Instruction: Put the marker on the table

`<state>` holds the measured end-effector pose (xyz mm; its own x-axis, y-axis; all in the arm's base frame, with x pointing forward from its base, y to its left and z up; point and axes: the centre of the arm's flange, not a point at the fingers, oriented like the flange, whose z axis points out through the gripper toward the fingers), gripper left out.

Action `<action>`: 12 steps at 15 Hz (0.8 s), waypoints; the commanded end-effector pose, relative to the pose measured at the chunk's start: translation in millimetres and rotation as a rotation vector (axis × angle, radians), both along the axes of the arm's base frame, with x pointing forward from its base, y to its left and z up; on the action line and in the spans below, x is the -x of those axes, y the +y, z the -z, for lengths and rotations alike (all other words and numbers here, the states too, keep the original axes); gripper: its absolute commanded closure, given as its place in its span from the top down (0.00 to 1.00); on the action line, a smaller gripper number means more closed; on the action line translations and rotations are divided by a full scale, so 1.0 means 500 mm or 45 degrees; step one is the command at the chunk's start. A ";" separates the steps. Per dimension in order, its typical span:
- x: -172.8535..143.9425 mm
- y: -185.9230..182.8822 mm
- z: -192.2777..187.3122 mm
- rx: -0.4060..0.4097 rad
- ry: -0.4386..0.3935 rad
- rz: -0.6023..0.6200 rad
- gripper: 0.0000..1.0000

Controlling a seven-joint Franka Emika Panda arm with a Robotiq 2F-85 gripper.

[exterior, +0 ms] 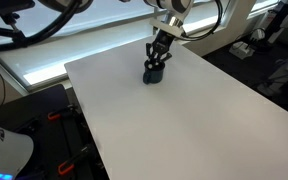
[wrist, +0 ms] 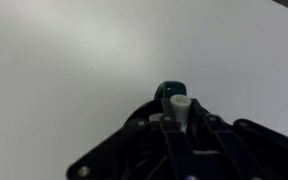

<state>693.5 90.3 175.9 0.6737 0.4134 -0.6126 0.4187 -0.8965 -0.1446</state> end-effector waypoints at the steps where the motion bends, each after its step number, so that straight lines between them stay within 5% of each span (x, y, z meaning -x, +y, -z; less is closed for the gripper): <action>1: -0.024 0.000 -0.006 0.022 0.045 0.024 0.05; 9: -0.027 -0.011 -0.171 -0.085 0.187 0.161 0.05; 12: -0.026 -0.037 -0.254 -0.216 0.078 0.258 0.05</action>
<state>691.1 78.8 260.1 0.6382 0.3981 -0.6590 0.2868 -0.9173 -0.2764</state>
